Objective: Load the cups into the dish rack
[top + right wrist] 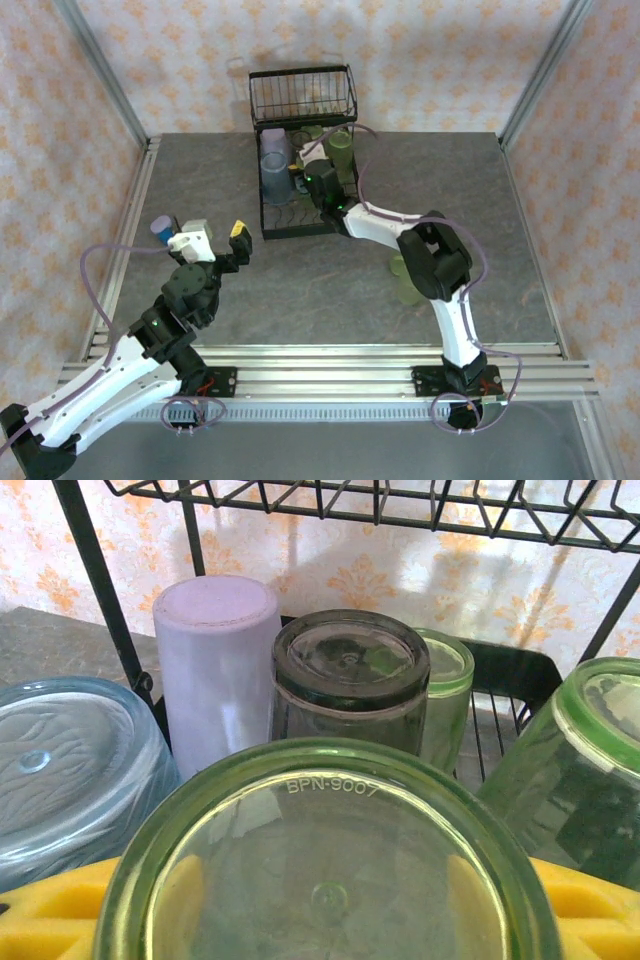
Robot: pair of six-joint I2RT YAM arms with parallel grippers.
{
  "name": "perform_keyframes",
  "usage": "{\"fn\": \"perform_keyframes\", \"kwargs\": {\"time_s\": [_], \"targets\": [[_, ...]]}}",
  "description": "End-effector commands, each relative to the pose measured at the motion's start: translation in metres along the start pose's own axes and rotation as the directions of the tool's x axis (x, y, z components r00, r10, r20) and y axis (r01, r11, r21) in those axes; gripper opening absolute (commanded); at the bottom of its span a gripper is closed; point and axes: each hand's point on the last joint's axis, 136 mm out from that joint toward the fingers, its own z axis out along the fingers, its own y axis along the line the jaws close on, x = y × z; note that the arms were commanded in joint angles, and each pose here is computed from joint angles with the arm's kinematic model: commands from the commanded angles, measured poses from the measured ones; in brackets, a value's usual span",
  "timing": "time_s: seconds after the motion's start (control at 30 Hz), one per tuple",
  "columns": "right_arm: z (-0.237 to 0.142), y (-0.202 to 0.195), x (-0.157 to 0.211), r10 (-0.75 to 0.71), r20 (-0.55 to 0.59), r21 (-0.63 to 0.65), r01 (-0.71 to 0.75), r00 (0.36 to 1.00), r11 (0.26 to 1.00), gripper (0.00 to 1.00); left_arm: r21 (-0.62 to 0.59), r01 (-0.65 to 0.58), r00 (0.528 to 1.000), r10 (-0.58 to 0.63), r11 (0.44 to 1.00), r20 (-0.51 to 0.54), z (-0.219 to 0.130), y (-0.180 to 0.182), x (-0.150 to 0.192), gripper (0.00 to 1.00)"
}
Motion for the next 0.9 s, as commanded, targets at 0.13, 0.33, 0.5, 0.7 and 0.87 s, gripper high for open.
{"fn": "perform_keyframes", "kwargs": {"time_s": [0.13, 0.33, 0.5, 0.7, 0.87], "targets": [[0.014, 0.002, -0.024, -0.013, 0.128, 0.047, 0.007, 0.992, 0.999, 0.6, -0.031, 0.012, 1.0, -0.012, 0.999, 0.009, 0.0, 0.006, -0.009, 0.99], [0.024, 0.003, -0.021, -0.008, 0.13, 0.061, 0.0, 0.991, 0.998, 0.61, -0.028, 0.003, 1.0, -0.003, 1.0, 0.004, 0.001, 0.003, -0.01, 0.99], [0.03, 0.002, -0.015, 0.0, 0.127, 0.07, -0.009, 0.992, 0.998, 0.64, -0.026, -0.006, 1.0, 0.006, 1.0, -0.001, 0.003, 0.001, -0.01, 0.99], [0.03, -0.006, -0.016, 0.046, 0.135, 0.08, -0.057, 0.99, 0.995, 0.73, -0.021, -0.015, 1.0, 0.015, 1.0, -0.01, 0.004, -0.001, -0.008, 0.99], [0.026, -0.008, -0.022, 0.046, 0.149, 0.082, -0.058, 0.988, 0.995, 0.81, -0.016, -0.022, 1.0, 0.022, 1.0, -0.018, 0.006, -0.004, -0.006, 0.99]]}}
